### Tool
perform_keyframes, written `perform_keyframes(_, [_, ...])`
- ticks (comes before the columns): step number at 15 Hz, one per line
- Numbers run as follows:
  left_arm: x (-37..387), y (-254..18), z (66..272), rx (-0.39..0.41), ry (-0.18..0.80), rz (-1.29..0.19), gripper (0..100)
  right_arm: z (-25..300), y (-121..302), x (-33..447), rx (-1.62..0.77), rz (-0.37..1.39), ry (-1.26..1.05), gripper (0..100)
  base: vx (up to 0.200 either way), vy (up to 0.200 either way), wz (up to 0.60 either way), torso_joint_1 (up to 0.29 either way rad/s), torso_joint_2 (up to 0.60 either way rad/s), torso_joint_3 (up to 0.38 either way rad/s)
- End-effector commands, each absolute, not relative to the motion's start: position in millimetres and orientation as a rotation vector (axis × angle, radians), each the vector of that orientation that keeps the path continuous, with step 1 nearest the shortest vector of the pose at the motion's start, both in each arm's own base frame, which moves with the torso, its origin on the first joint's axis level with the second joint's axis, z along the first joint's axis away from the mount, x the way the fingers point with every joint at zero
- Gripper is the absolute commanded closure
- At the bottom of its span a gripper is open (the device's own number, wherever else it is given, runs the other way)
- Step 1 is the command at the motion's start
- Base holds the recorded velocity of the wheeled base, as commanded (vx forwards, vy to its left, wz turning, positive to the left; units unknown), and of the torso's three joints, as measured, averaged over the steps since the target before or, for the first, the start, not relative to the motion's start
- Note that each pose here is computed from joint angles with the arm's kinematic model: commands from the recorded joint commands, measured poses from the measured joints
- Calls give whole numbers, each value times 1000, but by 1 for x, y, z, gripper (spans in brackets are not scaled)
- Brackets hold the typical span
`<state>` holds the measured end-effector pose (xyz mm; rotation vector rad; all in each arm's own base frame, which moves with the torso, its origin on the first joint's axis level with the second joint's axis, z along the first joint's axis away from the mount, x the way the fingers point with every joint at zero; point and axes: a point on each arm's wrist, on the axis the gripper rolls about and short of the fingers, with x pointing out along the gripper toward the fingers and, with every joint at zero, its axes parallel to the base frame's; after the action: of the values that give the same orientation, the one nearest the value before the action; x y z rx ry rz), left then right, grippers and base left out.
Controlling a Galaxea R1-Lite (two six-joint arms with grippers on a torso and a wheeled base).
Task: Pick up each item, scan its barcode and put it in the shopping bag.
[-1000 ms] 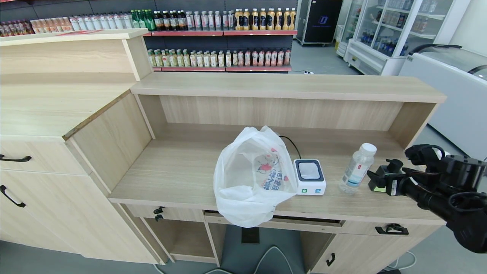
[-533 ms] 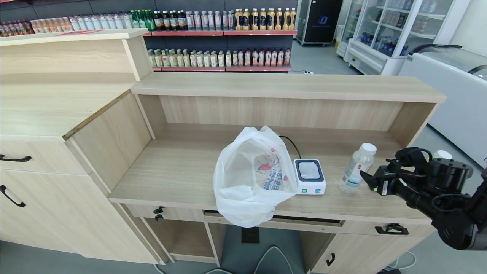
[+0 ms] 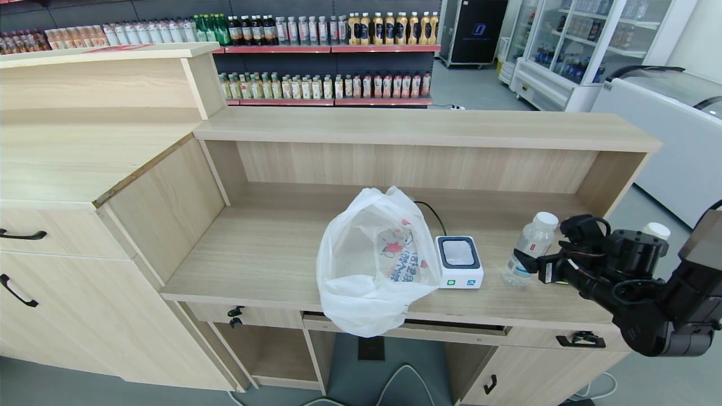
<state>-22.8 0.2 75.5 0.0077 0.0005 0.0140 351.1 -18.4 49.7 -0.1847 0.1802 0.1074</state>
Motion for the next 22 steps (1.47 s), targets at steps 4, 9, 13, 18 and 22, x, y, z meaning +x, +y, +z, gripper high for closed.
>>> perform_keyframes(4, [-23, 0, 75, 8, 0, 15, 100, 38, -7, 358, -193, 144, 199, 0, 0, 0, 0, 0, 0, 0])
perform_keyframes(9, [-23, 0, 75, 8, 0, 15, 100, 36, 1, 365, -201, 137, 189, 0, 0, 0, 0, 0, 0, 0])
perform_keyframes(13, [-23, 0, 75, 8, 0, 15, 100, 33, 0, 370, -202, 128, 184, 0, 0, 0, 0, 0, 0, 0])
perform_keyframes(18, [-23, 0, 75, 8, 0, 15, 100, 29, 4, 388, -197, 138, 152, 0, 0, 0, 0, 0, 0, 0])
perform_keyframes(22, [-23, 0, 75, 8, 0, 15, 100, 26, 11, 396, -197, 154, 137, 0, 0, 0, 0, 0, 0, 0])
